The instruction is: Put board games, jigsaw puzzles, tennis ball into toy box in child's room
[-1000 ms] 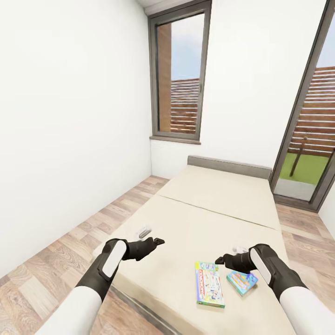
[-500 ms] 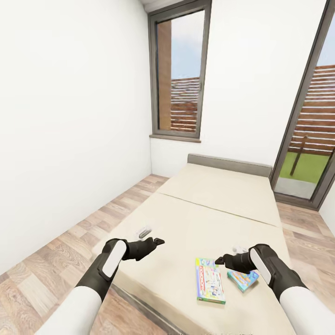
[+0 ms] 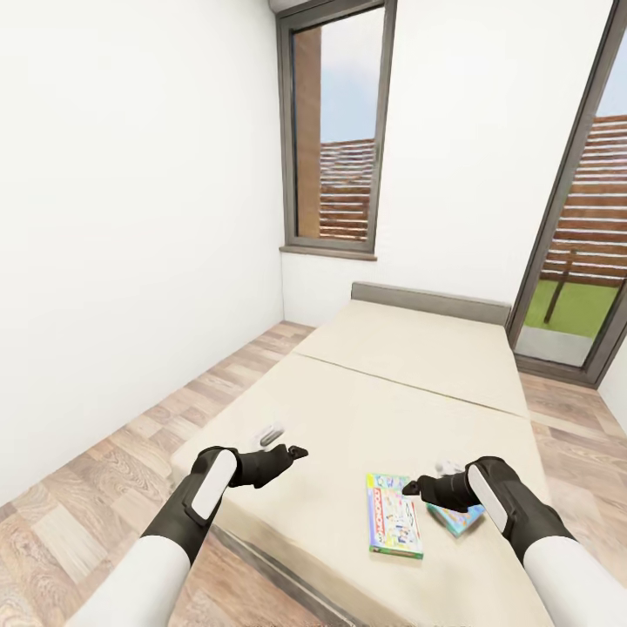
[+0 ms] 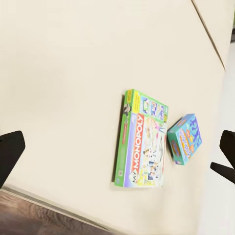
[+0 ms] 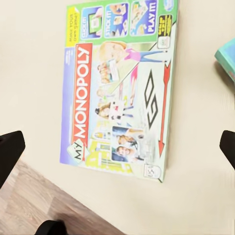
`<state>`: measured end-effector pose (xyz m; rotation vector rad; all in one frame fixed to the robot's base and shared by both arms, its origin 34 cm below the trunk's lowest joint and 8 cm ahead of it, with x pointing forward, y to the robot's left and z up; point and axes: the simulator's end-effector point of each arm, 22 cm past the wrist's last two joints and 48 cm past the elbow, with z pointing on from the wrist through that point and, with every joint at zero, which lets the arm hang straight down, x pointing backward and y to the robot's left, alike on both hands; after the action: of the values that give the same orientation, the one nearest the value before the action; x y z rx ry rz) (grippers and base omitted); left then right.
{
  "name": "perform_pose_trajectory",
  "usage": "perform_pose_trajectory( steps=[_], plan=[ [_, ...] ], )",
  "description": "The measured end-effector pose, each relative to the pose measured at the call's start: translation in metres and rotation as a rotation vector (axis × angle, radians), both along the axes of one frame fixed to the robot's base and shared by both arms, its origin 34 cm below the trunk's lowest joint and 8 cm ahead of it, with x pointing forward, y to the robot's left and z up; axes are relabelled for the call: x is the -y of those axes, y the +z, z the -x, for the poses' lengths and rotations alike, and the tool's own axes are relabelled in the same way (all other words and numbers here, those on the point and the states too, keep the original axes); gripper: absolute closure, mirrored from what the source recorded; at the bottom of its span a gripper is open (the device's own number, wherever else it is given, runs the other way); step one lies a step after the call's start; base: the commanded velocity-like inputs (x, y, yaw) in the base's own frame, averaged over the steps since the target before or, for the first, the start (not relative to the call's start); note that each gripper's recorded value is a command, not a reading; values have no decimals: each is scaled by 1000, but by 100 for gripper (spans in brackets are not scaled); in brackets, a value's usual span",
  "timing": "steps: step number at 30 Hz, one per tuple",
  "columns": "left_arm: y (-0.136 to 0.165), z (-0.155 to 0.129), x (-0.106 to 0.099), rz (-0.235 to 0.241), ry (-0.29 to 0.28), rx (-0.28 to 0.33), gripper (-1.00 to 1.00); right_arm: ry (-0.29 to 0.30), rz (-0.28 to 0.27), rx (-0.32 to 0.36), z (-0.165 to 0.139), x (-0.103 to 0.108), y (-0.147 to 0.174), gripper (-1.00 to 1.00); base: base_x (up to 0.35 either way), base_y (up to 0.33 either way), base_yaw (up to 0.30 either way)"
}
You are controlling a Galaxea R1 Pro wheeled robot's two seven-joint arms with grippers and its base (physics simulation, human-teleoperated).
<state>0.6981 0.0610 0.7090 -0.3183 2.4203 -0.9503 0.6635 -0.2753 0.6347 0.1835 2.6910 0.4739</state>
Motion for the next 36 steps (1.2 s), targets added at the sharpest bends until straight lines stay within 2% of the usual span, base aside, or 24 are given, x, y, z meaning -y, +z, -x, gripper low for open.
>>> perform_pose_trajectory(
  steps=[12, 36],
  plan=[
    [-28, 3, 0, 2, 0, -8, -100, 0, 0, -9, 4, 0, -28, -100, 0, 0, 0],
    [-28, 3, 1, 7, -2, -7, -100, -2, -1, -10, 4, 0, -30, -100, 0, 0, 0]
  ],
)
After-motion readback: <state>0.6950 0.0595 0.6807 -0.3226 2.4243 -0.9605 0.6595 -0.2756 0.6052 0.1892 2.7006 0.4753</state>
